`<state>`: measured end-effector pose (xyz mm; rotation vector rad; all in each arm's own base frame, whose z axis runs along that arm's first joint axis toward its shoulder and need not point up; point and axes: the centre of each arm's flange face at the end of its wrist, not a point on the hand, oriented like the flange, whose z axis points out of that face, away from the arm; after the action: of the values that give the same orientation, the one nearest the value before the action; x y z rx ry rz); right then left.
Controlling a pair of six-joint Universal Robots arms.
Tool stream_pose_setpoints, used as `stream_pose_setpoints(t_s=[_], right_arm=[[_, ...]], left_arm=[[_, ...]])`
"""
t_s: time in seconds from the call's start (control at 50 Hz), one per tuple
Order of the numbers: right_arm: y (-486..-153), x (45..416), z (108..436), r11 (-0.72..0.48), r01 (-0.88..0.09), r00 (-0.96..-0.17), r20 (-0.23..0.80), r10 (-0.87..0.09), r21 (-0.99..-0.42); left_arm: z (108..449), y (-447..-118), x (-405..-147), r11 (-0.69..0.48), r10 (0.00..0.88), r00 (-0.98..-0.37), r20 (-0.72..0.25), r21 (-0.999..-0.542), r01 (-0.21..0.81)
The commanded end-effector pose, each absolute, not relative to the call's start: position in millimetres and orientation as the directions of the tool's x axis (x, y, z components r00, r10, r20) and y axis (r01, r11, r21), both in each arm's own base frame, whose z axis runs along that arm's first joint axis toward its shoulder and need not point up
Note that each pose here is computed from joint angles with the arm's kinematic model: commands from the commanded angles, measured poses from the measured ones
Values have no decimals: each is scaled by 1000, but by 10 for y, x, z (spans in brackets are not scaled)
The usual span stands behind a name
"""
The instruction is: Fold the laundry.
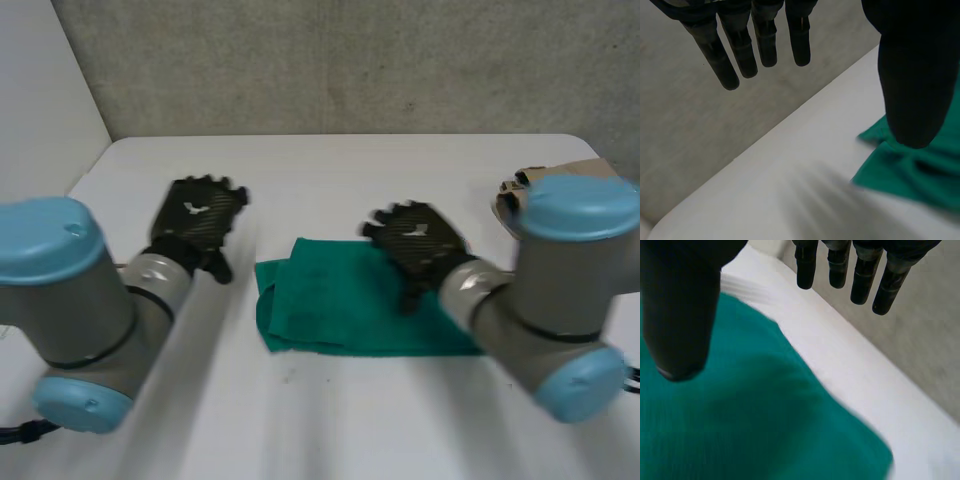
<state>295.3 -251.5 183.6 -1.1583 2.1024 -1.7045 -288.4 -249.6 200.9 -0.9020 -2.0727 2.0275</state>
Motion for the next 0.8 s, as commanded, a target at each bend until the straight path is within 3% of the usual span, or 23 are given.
stream_pose_setpoints(t_s=[0.02, 0.14, 0.22, 0.32, 0.4, 0.42, 0.48, 0.56, 0.64, 0.68, 0.76, 0.8], right_arm=[[-2487, 2448, 1467, 220, -470, -743, 247, -622, -855], [-2623, 2209, 1272, 222, -527, -747, 322, -582, -820], [-2703, 2176, 1187, 192, -611, -700, 411, -584, -768], [-2869, 2183, 1343, 119, -661, -676, 519, -524, -741], [-2846, 2525, 1638, -14, -665, -639, 578, -507, -747], [-2713, 2787, 1733, -98, -650, -603, 589, -538, -754], [-2404, 3250, 1870, -246, -590, -531, 599, -599, -769], [-2026, 3648, 1798, -351, -516, -412, 586, -698, -781], [-1684, 3866, 1565, -393, -455, -257, 540, -801, -799], [-1642, 3895, 1480, -390, -454, -226, 527, -819, -801], [-1662, 3904, 1490, -342, -446, -257, 484, -837, -827], [-1731, 3872, 1585, -262, -416, -337, 416, -845, -871]], left_arm=[[1882, -2220, -3389, -112, 600, -731, -325, -939, 325], [1599, -2270, -3575, -63, 628, -705, -331, -924, 378], [1534, -2296, -3472, 11, 600, -727, -334, -905, 424], [1609, -2352, -3304, 48, 536, -771, -344, -899, 434], [1790, -2427, -3107, 50, 475, -810, -345, -908, 416], [1819, -2435, -3077, 50, 467, -815, -343, -910, 411], [1907, -2455, -2963, 50, 436, -832, -344, -913, 404], [1997, -2494, -2817, 56, 384, -858, -340, -919, 389], [2011, -2571, -2714, 63, 341, -884, -321, -930, 362], [2006, -2586, -2707, 66, 338, -889, -308, -935, 349], [2015, -2606, -2746, 61, 346, -896, -279, -946, 319], [2024, -2608, -2761, 58, 348, -898, -270, -950, 308]])
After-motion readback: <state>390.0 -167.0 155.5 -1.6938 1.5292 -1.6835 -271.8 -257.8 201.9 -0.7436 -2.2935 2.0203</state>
